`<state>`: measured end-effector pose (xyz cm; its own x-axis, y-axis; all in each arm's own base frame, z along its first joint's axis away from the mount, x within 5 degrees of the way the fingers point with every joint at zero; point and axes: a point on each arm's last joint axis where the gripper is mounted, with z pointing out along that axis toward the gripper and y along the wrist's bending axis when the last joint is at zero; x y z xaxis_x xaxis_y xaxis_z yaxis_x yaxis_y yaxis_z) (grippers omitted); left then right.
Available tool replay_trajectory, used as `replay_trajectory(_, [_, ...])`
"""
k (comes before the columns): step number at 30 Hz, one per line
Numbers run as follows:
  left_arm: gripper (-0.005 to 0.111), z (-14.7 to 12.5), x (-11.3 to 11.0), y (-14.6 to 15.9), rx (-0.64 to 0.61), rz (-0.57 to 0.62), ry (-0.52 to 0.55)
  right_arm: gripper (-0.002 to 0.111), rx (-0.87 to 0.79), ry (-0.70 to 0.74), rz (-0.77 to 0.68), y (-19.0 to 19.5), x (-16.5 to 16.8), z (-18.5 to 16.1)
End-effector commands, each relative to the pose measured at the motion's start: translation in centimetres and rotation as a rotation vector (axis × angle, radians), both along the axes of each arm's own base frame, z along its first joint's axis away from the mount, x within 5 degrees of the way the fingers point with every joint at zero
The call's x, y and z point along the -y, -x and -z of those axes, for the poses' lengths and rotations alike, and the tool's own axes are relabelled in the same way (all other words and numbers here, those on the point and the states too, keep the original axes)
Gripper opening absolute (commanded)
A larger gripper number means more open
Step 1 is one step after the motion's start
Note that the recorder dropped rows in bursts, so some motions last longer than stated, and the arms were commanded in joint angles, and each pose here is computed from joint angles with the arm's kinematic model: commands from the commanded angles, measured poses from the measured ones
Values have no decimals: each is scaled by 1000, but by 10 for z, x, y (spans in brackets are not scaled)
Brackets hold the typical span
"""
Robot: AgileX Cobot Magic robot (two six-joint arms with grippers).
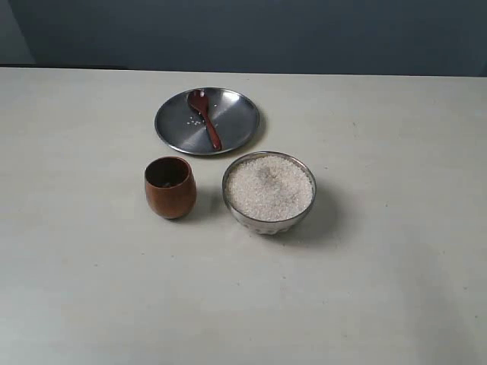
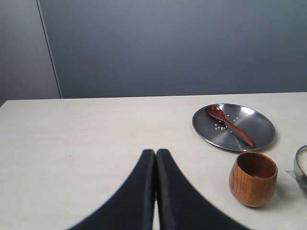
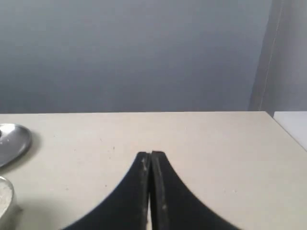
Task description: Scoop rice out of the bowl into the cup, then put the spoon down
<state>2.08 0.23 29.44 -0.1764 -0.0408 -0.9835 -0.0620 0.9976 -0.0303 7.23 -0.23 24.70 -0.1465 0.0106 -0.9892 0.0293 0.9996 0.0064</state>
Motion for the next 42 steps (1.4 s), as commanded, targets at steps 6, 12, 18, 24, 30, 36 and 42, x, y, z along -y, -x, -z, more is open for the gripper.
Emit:
replay_trajectory(6, [0, -1, 0, 0, 1, -4, 4, 0, -36, 96, -4, -2, 1, 31])
replay_trajectory(12, [0, -1, 0, 0, 1, -4, 4, 0, -112, 115, -9, 0, 1, 57])
replay_trajectory(18, [0, -1, 0, 0, 1, -4, 4, 0, -212, 87, 0, 3, 2, 68])
replay_trajectory(24, [0, -1, 0, 0, 1, -4, 4, 0, -217, 35, 2, 3, 1, 68])
replay_trajectory(30, [0, -1, 0, 0, 1, -4, 4, 0, -209, 35, 2, 3, 1, 68])
replay_trajectory(36, [0, -1, 0, 0, 1, -4, 4, 0, -209, 35, 2, 3, 1, 68])
replay_trajectory(42, [0, -1, 0, 0, 1, -4, 4, 0, -152, 24, 0, 2, 0, 63])
